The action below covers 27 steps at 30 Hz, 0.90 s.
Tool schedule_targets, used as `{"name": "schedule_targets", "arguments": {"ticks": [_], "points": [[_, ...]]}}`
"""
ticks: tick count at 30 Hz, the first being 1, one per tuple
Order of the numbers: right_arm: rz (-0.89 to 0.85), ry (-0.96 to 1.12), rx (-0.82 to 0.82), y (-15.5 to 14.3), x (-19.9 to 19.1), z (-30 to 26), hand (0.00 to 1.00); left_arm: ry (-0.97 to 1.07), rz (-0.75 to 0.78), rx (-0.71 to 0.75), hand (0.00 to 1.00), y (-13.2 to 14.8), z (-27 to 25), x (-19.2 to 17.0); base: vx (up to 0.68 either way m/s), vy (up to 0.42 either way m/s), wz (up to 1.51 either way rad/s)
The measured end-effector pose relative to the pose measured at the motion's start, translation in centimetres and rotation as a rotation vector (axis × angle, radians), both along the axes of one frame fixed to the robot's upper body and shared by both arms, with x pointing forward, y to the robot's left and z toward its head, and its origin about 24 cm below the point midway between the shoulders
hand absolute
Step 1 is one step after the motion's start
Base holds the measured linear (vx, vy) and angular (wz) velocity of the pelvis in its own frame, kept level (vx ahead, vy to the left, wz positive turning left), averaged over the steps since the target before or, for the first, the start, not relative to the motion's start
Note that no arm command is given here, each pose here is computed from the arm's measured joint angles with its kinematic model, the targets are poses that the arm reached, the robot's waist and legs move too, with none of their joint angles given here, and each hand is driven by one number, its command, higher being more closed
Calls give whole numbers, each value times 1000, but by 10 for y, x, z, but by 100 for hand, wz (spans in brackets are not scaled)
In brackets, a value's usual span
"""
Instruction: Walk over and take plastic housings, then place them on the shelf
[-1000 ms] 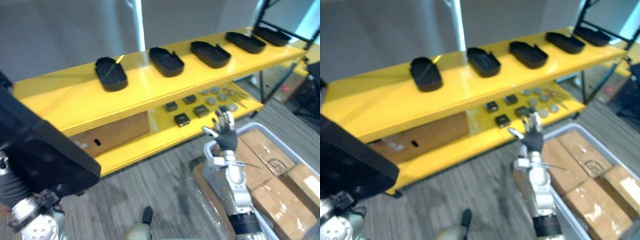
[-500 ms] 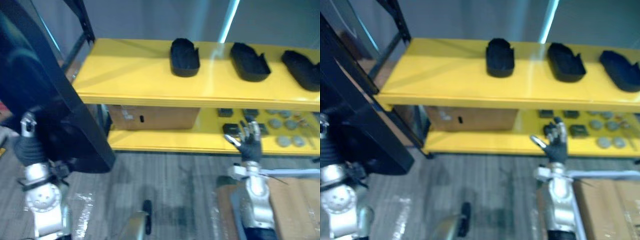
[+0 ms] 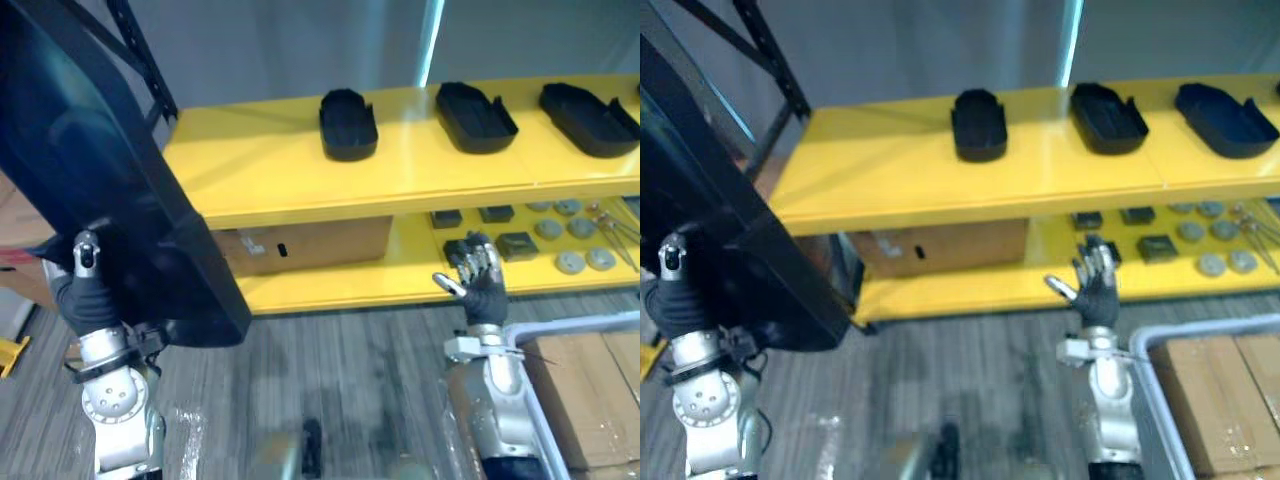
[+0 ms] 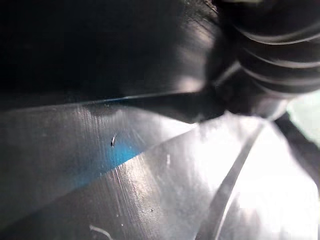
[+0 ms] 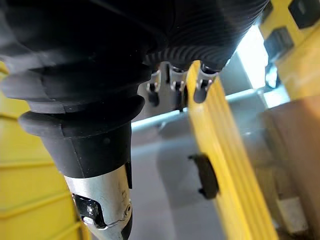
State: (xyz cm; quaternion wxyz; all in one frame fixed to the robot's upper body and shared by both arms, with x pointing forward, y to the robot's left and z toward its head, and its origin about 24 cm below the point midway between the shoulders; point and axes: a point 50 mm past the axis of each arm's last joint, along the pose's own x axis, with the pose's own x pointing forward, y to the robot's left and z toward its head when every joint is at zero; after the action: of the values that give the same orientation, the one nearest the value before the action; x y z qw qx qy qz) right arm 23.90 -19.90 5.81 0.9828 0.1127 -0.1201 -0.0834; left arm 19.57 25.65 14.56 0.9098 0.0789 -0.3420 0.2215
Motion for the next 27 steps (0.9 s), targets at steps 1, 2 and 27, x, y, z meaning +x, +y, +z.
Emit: {"name": "schedule_targets", "arguments": {"ticks": [1, 2, 27], "points": [[-11, 23, -2, -1, -1, -5, 0, 4, -3, 3, 100, 0, 0, 0, 113, 102, 20], [-22, 38, -11, -3, -3, -10, 0, -6, -10, 13, 100, 0, 3, 0, 155, 105, 28], [-139, -153, -67, -46, -19, 29, 0, -17, -80, -76, 100, -18, -5, 0, 179, -50, 25]]}}
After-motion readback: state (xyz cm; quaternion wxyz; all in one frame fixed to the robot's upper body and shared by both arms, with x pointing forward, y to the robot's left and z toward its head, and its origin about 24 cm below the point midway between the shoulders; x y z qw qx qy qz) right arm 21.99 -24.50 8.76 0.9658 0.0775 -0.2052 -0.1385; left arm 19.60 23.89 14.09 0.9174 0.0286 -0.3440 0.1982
